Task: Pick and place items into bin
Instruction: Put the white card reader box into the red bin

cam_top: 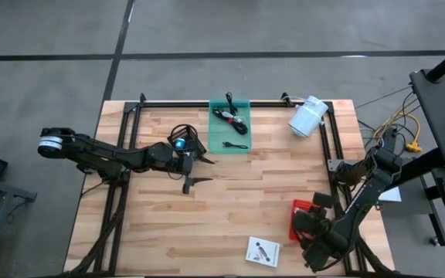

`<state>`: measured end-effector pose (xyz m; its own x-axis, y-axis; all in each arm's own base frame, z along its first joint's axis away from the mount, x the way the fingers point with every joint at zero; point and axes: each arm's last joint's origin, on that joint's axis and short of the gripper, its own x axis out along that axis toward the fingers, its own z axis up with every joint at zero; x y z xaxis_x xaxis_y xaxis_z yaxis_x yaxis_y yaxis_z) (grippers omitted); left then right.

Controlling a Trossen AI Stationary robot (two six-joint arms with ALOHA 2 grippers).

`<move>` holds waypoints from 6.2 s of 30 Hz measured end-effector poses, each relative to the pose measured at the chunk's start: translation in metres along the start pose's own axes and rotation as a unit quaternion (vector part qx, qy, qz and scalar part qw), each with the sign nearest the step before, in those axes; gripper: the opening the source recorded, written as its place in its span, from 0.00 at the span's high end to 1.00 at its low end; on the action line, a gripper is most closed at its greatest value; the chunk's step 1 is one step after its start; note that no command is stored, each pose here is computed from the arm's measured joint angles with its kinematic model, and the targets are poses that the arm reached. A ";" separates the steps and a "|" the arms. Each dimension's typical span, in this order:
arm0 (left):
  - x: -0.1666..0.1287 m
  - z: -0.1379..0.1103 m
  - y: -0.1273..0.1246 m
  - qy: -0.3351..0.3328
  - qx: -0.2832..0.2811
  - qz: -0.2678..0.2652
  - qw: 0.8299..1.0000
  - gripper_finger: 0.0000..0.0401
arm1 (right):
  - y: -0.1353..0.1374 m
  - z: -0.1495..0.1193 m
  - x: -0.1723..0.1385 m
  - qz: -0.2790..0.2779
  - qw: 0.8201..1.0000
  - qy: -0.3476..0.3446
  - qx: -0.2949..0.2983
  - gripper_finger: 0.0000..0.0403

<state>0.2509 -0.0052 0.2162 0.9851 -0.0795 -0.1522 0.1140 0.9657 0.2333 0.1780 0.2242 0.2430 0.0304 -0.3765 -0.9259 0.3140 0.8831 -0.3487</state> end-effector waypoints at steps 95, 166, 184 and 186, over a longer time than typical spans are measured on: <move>-0.001 -0.005 -0.001 0.013 -0.001 0.008 1.000 0.39 | 0.156 0.096 0.044 0.217 0.973 -0.081 -0.002 0.74; -0.002 -0.008 -0.001 0.026 -0.004 0.005 1.000 0.39 | 0.027 0.079 -0.027 0.122 0.878 -0.006 0.463 0.98; -0.001 -0.006 -0.001 0.020 0.000 0.006 1.000 0.39 | 0.021 0.075 -0.005 -0.018 0.843 0.114 0.526 0.98; -0.001 -0.006 -0.001 0.021 0.000 0.006 1.000 0.39 | 0.021 0.073 -0.001 -0.029 0.842 0.113 0.526 0.98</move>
<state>0.2485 -0.0047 0.2100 0.9802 -0.0581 -0.1892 0.1028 0.9663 0.2358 0.2540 0.2222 0.2474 -0.1571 -0.2425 -0.9574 0.9798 0.0831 -0.1819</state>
